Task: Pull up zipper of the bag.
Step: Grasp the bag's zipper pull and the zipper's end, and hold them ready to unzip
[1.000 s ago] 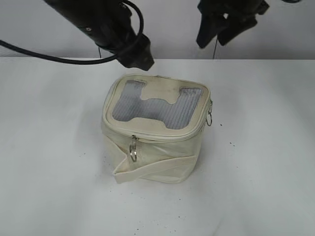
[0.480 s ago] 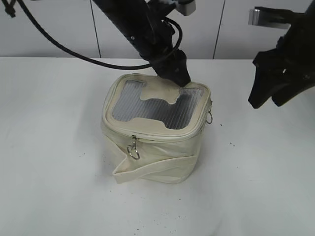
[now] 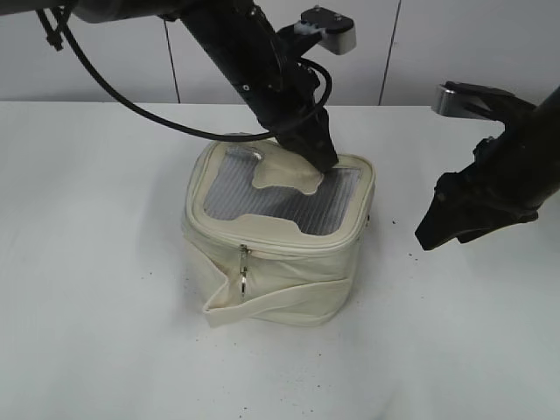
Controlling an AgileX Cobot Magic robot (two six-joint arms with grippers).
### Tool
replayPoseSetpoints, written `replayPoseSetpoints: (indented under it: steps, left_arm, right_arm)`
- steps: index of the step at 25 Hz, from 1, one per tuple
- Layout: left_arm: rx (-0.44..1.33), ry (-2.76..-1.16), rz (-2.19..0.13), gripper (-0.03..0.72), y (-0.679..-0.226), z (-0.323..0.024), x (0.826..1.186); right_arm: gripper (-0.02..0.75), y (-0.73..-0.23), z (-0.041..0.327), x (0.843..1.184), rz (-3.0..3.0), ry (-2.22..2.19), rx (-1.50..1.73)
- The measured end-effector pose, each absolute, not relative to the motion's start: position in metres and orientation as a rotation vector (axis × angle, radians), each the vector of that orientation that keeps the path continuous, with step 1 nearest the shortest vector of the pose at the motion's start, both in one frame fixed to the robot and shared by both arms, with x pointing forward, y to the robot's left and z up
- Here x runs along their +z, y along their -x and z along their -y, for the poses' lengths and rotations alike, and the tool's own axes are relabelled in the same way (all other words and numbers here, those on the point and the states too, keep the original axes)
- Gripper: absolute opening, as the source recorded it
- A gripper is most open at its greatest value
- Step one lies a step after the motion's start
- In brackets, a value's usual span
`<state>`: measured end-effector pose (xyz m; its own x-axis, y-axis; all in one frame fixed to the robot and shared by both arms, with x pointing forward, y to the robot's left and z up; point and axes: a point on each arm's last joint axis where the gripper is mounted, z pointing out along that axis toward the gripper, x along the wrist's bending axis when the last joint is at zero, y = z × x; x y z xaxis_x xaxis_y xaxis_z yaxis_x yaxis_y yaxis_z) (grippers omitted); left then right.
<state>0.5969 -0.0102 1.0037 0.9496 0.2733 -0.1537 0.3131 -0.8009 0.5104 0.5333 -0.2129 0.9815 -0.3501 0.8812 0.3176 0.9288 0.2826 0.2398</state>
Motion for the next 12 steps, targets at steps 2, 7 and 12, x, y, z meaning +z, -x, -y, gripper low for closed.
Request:
replayPoseSetpoints:
  steps: [2, 7, 12]
  left_arm:
    - [-0.107, -2.558, -0.404, 0.079, -0.596, 0.010, 1.002]
    - [-0.115, -2.563, -0.390, 0.049, -0.596, 0.010, 1.004]
    - [-0.117, -2.567, -0.386, 0.049, -0.596, 0.010, 1.004]
  right_arm:
    - [0.447, -0.533, 0.213, 0.975, 2.458, 1.691, -0.639]
    - [0.417, -0.536, 0.211, 0.970, 2.579, 1.577, -0.773]
    - [0.414, -0.544, 0.202, 0.955, 2.648, 1.376, -0.904]
